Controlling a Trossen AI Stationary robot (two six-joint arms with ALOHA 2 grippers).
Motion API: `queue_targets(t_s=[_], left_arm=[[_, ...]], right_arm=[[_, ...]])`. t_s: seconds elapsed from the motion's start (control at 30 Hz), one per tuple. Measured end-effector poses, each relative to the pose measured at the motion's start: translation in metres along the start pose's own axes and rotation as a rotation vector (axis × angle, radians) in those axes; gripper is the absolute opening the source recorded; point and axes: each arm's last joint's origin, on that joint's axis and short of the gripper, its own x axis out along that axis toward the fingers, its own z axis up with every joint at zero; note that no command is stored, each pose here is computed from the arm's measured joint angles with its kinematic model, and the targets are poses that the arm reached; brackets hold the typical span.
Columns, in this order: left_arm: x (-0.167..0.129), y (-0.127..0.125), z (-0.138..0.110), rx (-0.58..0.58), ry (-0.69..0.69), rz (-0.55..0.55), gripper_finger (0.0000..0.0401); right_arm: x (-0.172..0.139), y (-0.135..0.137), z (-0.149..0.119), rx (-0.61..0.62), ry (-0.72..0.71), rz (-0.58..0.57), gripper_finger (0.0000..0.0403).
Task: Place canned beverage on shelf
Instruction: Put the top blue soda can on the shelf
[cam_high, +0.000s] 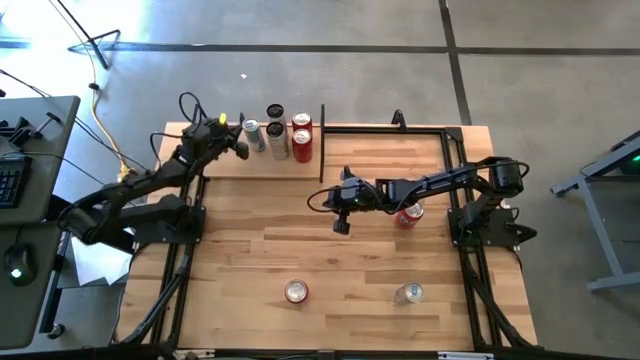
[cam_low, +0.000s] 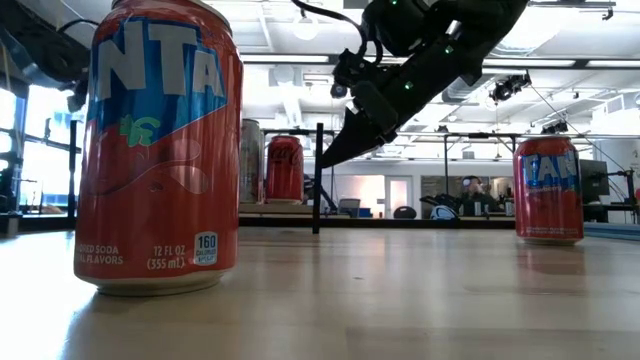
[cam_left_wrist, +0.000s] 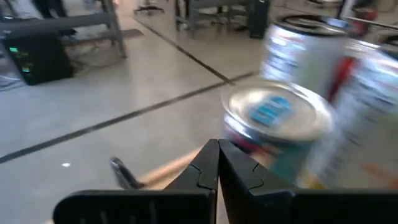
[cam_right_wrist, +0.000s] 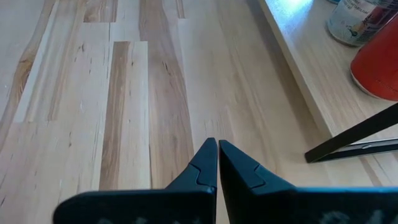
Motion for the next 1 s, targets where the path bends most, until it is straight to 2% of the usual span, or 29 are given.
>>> queue_targets(t_s=[0.23,0.37,0.7,1.0], left_arm=[[-0.02,-0.024,-0.026,-0.008,0.131,-0.14,0.0],[-0.023,-0.031,-0.04,-0.032,0.166,-0.145,0.0],[-0.022,-0.044,-0.038,-0.177,-0.036,-0.232,0.0],[-0.009,-0.049,-0.044,-0.2,-0.057,-0.218,0.0]], right_arm=[[0.0,0.0,-0.001,0.025,0.008,0.0,0.0],[0.0,0.0,-0.001,0.025,0.012,0.0,0.0],[0.0,0.0,0.0,-0.013,0.001,0.0,0.0],[0.0,0.0,0.001,-0.072,-0.015,-0.002,0.0]])
